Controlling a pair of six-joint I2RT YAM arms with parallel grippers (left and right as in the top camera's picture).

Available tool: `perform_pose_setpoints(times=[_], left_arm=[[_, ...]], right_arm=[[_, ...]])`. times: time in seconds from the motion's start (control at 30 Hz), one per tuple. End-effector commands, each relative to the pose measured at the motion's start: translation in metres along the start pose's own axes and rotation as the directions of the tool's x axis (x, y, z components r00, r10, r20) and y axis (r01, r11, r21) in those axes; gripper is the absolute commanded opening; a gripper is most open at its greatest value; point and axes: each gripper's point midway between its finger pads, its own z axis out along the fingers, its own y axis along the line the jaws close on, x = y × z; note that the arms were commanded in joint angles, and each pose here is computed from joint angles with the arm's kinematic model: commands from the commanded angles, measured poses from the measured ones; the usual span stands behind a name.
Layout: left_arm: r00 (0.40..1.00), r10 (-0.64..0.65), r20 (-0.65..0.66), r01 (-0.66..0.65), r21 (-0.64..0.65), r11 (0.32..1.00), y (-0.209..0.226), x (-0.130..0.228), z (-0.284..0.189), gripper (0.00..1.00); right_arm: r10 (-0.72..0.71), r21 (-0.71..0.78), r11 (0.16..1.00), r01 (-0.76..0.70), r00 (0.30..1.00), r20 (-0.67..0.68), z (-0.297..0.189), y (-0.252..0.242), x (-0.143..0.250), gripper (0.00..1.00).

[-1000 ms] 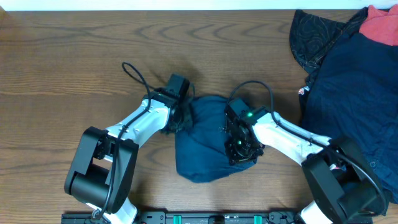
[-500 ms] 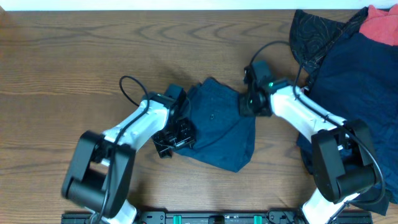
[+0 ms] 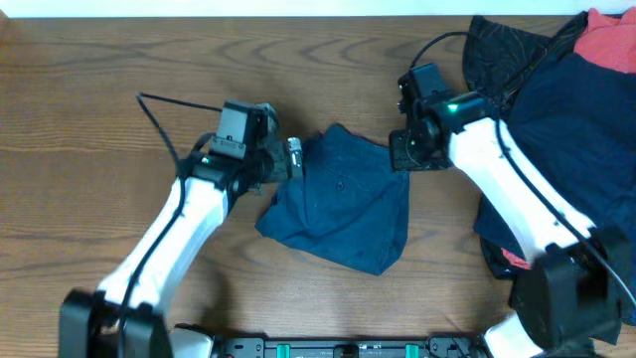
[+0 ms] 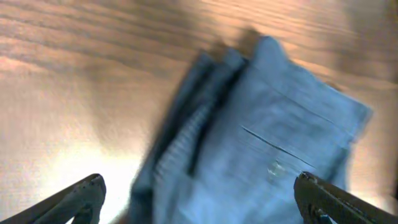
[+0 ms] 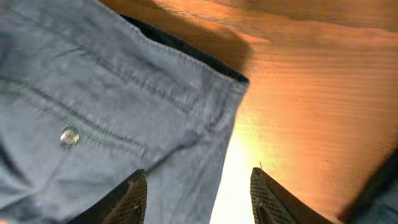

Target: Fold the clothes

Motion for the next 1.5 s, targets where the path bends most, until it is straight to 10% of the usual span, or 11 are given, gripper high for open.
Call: perform_pose_setpoints(times=[0.0,0.37,0.5,0.53,0.9,1.2,1.47], left_arm=[[0.995,0.037,-0.098,-0.033,0.039,0.999,0.010,0.013,0.032,0.98],[0.906,0.004,-0.422,0.141,0.313,0.939,-0.021,0.081,0.083,0.95],[0.899,0.009,-0.437,0.136,0.298,0.945,-0.020,0.087,0.088,0.13],[0.903,0.004,-0.430,0.131,0.285,0.950,-0.017,0.085,0.089,0.06],[0.941,-0.327,-0.089,0.332,0.054,0.942,0.114,-0.021,0.040,0.06],[0.585,-0.746,0.317,0.799,-0.070,0.597,0.314,-0.032,-0.068,0.06],[0.407,-0.809,0.423,0.894,0.000,0.449,0.375,-0.013,-0.107,0.06]], right_arm=[[-0.016,-0.024,1.000,0.018,0.995,0.095,-0.040,0.005,-0.007,0.56],[-0.016,-0.031,0.999,0.020,0.993,0.121,-0.065,0.002,0.003,0.74],[-0.017,-0.031,0.999,0.020,0.993,0.120,-0.065,0.002,0.003,0.73],[-0.017,-0.029,0.999,0.020,0.993,0.117,-0.065,0.002,0.004,0.73],[-0.020,0.034,0.999,0.017,0.996,0.083,-0.064,-0.011,0.013,0.72],[-0.019,0.034,0.999,0.017,0.997,0.080,-0.064,-0.011,0.014,0.72],[-0.019,0.035,0.999,0.017,0.997,0.075,-0.063,-0.011,0.015,0.71]])
